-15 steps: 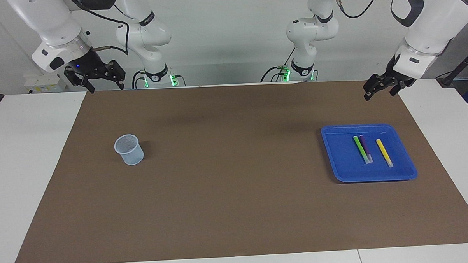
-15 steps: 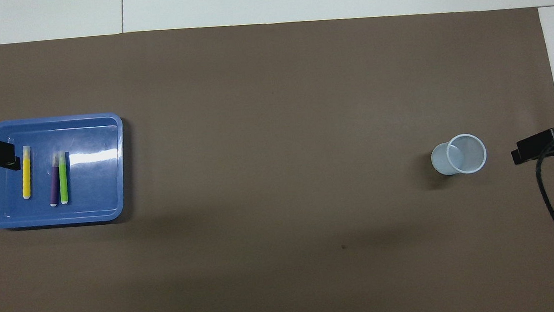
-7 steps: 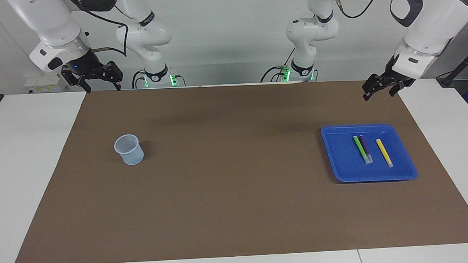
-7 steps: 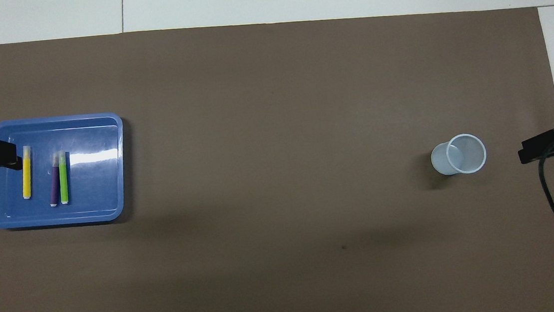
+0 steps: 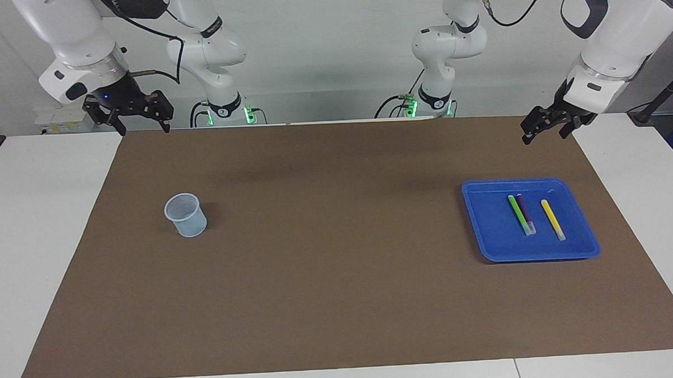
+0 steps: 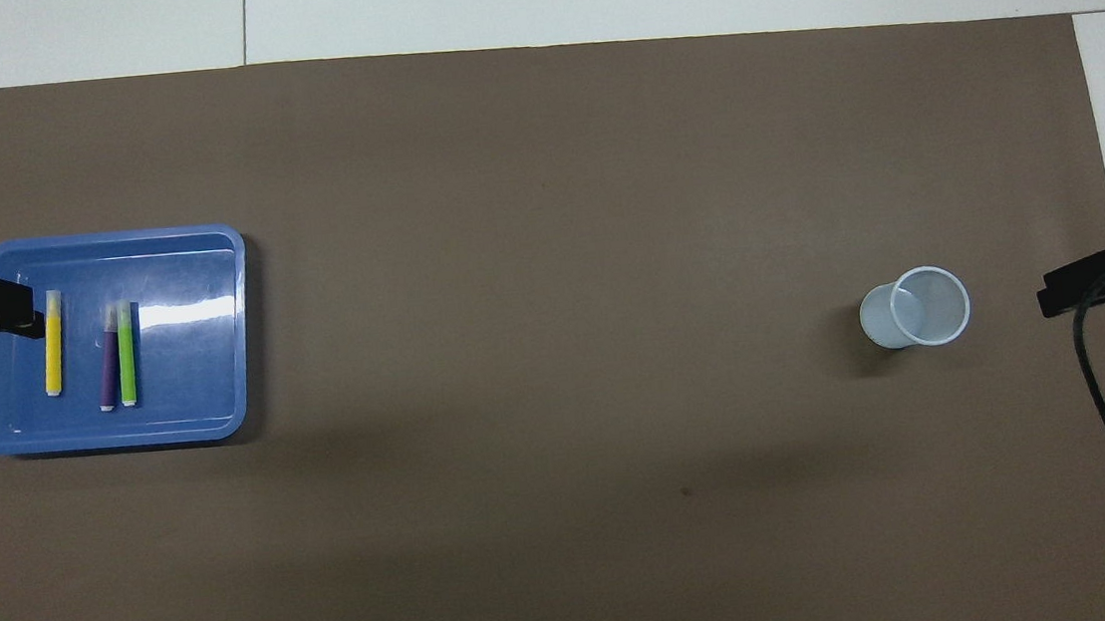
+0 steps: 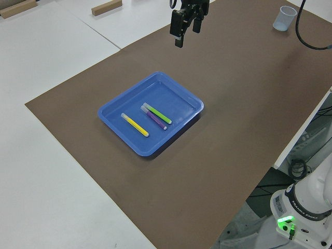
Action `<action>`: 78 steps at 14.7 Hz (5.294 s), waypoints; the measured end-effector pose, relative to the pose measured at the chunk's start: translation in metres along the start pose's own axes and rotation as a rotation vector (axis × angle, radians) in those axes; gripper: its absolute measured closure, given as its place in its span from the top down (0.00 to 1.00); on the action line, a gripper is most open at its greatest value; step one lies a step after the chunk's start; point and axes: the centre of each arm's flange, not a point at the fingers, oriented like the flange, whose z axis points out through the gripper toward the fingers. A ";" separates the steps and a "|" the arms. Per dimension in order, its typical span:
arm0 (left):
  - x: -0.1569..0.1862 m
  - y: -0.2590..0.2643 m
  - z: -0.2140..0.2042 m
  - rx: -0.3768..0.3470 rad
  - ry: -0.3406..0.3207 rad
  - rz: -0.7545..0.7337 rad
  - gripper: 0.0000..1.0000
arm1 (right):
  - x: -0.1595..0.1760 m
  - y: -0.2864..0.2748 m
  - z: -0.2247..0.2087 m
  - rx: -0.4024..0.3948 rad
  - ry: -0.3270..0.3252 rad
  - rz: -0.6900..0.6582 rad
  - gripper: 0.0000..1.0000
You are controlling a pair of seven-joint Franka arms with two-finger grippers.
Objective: Right arm passes pens to left for tray arrangement
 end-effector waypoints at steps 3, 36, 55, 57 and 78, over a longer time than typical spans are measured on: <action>0.000 0.000 0.000 0.000 0.000 0.001 1.00 | 0.000 0.001 0.000 -0.011 0.000 0.001 1.00; -0.004 0.005 -0.006 0.000 0.000 0.008 1.00 | 0.015 -0.011 -0.005 -0.008 0.104 0.033 1.00; -0.007 0.007 -0.012 0.001 -0.006 0.013 1.00 | 0.015 -0.010 -0.004 -0.008 0.103 0.036 1.00; -0.006 0.006 -0.013 0.005 -0.004 0.012 1.00 | 0.015 -0.010 -0.004 -0.008 0.103 0.036 1.00; -0.006 0.001 -0.014 0.046 0.001 0.033 1.00 | 0.037 -0.007 -0.017 -0.012 0.081 0.042 1.00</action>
